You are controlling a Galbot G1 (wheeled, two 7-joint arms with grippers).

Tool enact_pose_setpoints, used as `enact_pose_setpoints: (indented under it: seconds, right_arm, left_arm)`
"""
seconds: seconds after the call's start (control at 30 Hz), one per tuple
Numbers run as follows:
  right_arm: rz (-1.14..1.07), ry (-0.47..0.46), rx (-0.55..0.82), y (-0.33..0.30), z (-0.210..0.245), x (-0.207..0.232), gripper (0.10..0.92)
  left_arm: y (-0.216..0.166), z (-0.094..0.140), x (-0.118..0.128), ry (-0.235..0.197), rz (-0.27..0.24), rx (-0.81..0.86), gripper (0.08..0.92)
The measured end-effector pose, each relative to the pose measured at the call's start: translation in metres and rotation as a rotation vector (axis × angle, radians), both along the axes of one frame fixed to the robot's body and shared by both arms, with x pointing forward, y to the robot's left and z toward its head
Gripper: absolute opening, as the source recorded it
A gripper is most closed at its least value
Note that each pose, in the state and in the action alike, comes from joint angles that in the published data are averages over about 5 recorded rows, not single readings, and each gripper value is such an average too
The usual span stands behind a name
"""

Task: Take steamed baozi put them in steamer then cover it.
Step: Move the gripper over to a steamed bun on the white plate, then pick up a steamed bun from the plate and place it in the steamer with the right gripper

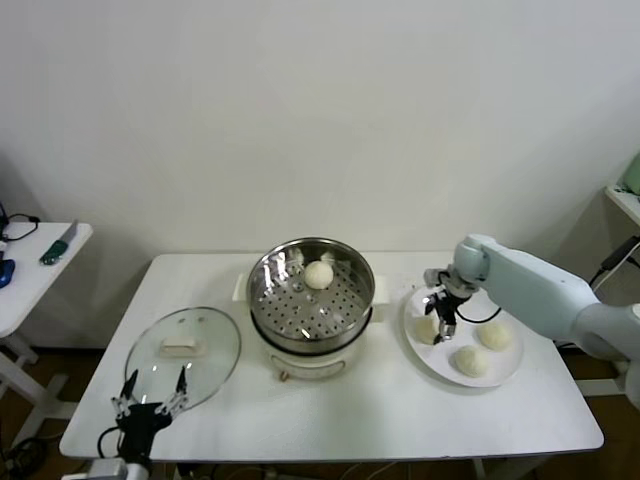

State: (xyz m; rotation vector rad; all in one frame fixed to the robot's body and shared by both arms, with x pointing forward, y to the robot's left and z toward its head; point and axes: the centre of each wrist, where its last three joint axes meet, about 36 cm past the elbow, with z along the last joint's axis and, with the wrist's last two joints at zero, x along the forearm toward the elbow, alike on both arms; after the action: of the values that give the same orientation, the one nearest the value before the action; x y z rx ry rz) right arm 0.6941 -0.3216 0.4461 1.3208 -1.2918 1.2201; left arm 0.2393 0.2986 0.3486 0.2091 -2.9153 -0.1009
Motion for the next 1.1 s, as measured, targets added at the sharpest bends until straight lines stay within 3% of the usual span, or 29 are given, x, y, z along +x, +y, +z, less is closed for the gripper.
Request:
enact_pose_setpoints:
  seconds: [0.47,0.8,1.1]
  right_arm:
    - [-0.052,-0.042,0.043,-0.011,0.036,0.008,0.68]
    - [-0.054,-0.131,0.117,0.015,0.146,0.038,0.683]
    - [0.003,-0.197,0.213,0.094,0.242,0.05,0.689]
  left_arm:
    - [-0.005,-0.002,-0.004,0.008,-0.009,-0.003,0.823]
    - [-0.016,0.002,-0.003,0.001,-0.016,-0.013,0.823]
    - [-0.023,0.007,-0.004,-0.009,-0.03,0.02,0.823]
